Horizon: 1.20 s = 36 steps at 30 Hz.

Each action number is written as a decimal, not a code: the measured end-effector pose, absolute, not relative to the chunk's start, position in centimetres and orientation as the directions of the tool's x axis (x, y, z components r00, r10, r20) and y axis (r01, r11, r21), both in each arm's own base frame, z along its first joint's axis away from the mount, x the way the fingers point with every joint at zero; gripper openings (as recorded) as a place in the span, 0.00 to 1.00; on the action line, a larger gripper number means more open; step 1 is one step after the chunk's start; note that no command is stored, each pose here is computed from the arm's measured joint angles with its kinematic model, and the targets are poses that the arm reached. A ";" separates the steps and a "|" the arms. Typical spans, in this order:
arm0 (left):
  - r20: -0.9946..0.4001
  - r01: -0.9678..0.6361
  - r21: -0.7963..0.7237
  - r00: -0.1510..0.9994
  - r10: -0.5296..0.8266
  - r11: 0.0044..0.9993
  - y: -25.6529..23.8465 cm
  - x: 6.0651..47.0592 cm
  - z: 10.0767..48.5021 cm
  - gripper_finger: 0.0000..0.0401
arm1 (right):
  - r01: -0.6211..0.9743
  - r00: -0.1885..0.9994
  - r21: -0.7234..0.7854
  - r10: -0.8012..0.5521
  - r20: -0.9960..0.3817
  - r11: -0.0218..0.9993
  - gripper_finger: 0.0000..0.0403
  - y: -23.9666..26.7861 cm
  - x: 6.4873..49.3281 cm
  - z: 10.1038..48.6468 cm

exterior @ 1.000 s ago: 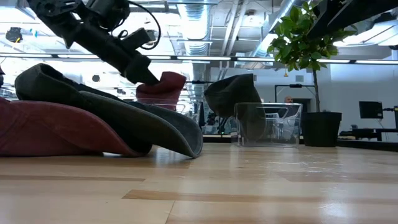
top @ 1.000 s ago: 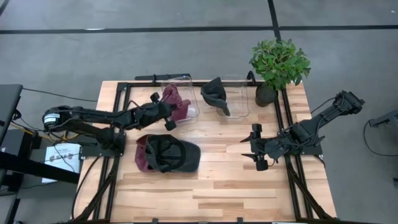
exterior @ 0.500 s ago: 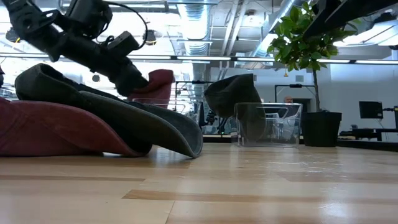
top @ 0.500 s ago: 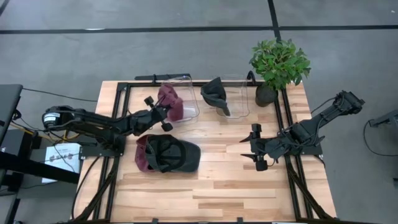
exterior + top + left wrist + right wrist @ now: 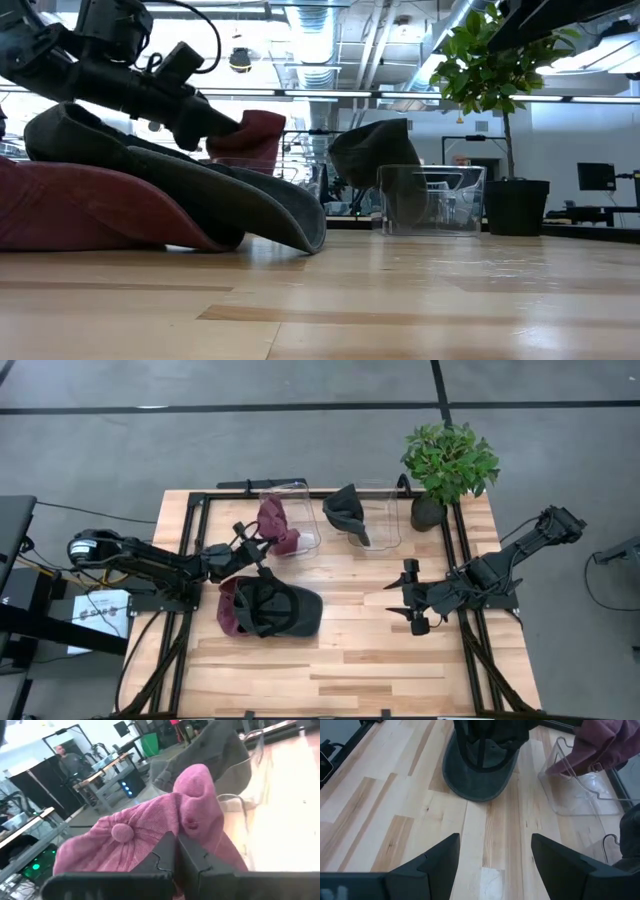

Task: Pick & Place hat
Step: Put the right red cap in the left transparent bin

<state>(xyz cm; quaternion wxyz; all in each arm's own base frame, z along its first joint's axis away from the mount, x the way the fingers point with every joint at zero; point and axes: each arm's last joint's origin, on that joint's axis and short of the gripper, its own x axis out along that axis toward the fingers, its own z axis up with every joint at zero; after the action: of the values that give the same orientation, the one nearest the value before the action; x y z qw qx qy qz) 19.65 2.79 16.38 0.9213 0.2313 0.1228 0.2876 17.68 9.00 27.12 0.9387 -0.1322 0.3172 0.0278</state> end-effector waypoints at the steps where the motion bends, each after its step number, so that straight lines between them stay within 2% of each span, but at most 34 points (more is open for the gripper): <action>1: -0.093 -0.470 0.493 0.808 0.582 0.732 2.7 19.6 16.3 0.02 | -0.136 0.798 -0.230 -0.031 -0.602 0.964 0.59 9.0 17.7 27.1; 8: -0.065 -0.451 0.458 0.843 0.535 0.766 2.0 18.9 15.8 0.02 | -0.134 0.804 -0.226 -0.027 -0.594 0.965 0.59 9.0 17.8 27.2; 17: -0.003 -0.361 0.415 0.917 0.399 0.835 1.5 17.2 14.8 0.02 | -0.139 0.804 -0.232 -0.027 -0.593 0.963 0.59 9.0 17.8 27.2; 30: 0.034 -0.473 0.308 0.873 0.487 0.826 1.8 16.3 14.7 0.02 | -0.130 0.808 -0.236 -0.035 -0.588 0.963 0.59 9.0 17.8 27.3; 36: 0.046 -0.503 0.206 0.862 0.505 0.840 1.9 16.3 14.9 0.02 | -0.029 0.860 -0.266 -0.112 -0.498 0.963 0.59 8.3 18.7 28.1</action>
<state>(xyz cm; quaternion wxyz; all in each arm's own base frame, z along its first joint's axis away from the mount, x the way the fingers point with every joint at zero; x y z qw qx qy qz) 16.31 1.86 14.86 0.9590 0.1061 0.0050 0.2626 18.71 8.30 28.08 0.9551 -0.1336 0.2637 -0.0215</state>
